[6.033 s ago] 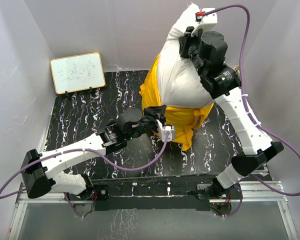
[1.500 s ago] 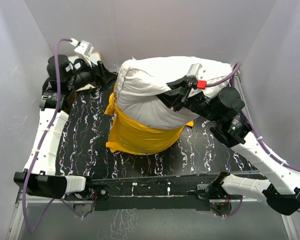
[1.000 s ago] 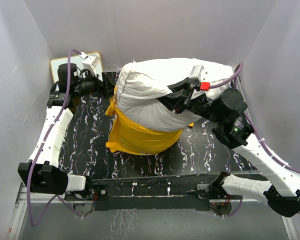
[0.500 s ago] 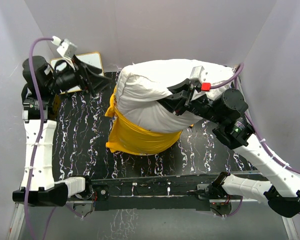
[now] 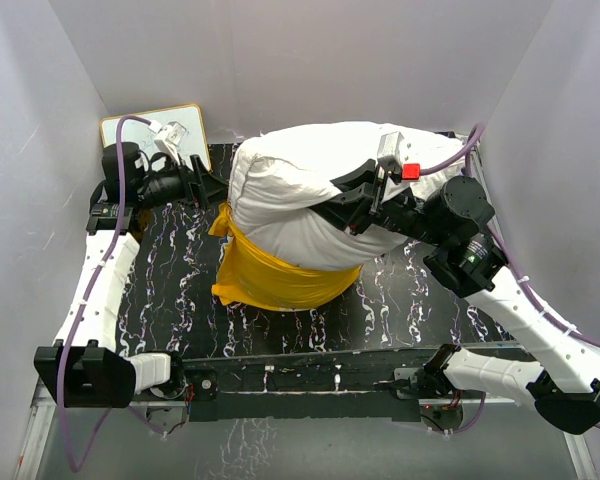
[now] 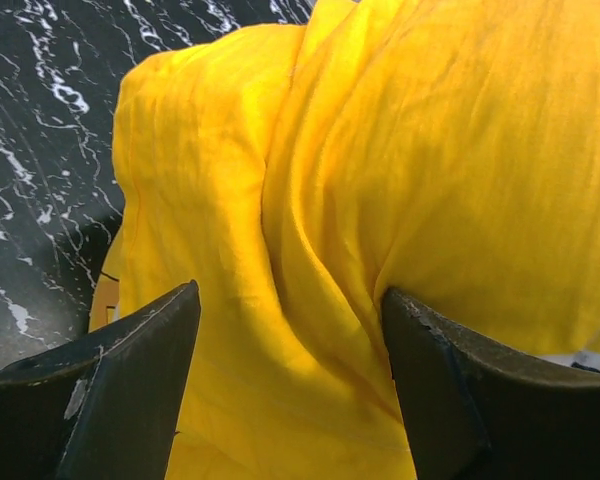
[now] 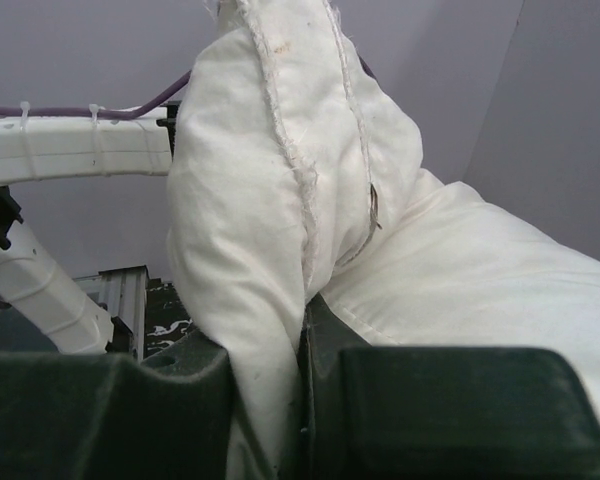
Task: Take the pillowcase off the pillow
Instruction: Remove the pillow from the pillowcase.
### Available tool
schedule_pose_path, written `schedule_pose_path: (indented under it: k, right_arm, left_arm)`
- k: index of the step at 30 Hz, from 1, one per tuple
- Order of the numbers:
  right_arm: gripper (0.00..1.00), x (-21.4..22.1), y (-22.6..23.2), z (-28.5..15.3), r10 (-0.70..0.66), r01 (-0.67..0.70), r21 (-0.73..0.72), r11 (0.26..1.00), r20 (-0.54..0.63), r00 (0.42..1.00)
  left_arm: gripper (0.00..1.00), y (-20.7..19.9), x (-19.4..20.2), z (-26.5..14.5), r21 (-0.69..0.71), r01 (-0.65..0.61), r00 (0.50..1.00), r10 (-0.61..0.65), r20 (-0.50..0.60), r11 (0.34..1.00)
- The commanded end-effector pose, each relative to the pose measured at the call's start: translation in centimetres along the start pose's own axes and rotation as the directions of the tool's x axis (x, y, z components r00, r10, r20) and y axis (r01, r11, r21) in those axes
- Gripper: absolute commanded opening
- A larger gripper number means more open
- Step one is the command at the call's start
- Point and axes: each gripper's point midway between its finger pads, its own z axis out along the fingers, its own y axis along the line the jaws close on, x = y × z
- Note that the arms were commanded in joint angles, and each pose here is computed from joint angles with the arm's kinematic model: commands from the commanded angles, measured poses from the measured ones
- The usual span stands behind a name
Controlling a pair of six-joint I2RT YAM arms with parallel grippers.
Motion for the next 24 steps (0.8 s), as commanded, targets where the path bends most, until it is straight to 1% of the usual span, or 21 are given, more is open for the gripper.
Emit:
schedule_pose_path:
  k: [1,2,4,8,10,12,13,14,16,19,22,24]
  right_arm:
    - [0.08,-5.2,1.9,-0.6,-0.028,0.036,-0.061,0.998,0.126,0.992]
    - [0.08,-5.2,1.9,-0.6,-0.027,0.035,-0.062,0.997,0.125,0.992]
    - [0.08,-4.9,1.8,-0.5,-0.023,0.029,-0.059,0.998,0.113,0.993]
    - [0.08,-4.3,1.8,-0.5,-0.022,0.028,-0.061,0.998,0.101,0.995]
    - [0.08,-3.9,1.8,-0.5,-0.016,0.022,-0.069,0.997,0.094,0.995]
    - [0.08,-3.8,1.9,-0.3,-0.011,0.019,-0.078,0.997,0.090,0.996]
    - [0.08,-3.7,1.9,-0.3,-0.009,0.017,-0.081,0.997,0.090,0.996]
    - [0.08,-3.7,1.9,-0.2,-0.008,0.015,-0.081,0.997,0.089,0.996]
    - [0.08,-3.8,2.0,-0.2,-0.007,0.015,-0.086,0.996,0.093,0.996]
    - [0.08,-4.1,2.1,-0.2,-0.010,0.019,-0.089,0.996,0.098,0.995]
    - [0.08,-4.4,2.1,-0.2,-0.010,0.020,-0.092,0.996,0.102,0.995]
    - [0.08,-4.6,2.2,-0.2,-0.008,0.018,-0.098,0.995,0.106,0.994]
  left_arm:
    - [0.71,1.9,-0.9,-0.9,-0.158,-0.120,0.992,0.123,0.010,0.980]
    - [0.71,2.2,-1.5,-1.3,-0.192,-0.148,0.988,0.154,0.018,0.970]
    - [0.73,1.7,-3.2,-2.4,-0.201,-0.185,0.978,0.201,0.060,0.962]
    - [0.76,-2.8,-7.5,-4.5,-0.155,-0.327,0.925,0.350,0.151,0.932]
    - [0.79,-5.8,-8.5,-5.1,-0.076,-0.379,0.900,0.386,0.203,0.922]
    - [0.80,-8.7,-8.6,-5.5,0.045,-0.378,0.899,0.355,0.257,0.925]
    - [0.80,-9.9,-8.5,-5.5,0.110,-0.361,0.908,0.322,0.268,0.926]
    - [0.80,-10.7,-8.3,-5.6,0.161,-0.348,0.915,0.296,0.274,0.924]
    - [0.80,-10.9,-7.7,-5.3,0.218,-0.313,0.932,0.256,0.256,0.924]
    - [0.79,-9.1,-6.2,-4.5,0.205,-0.286,0.948,0.245,0.205,0.936]
    - [0.77,-7.7,-5.0,-3.3,0.203,-0.224,0.968,0.193,0.162,0.953]
    - [0.76,-7.1,-4.1,-2.1,0.185,-0.211,0.973,0.189,0.131,0.960]
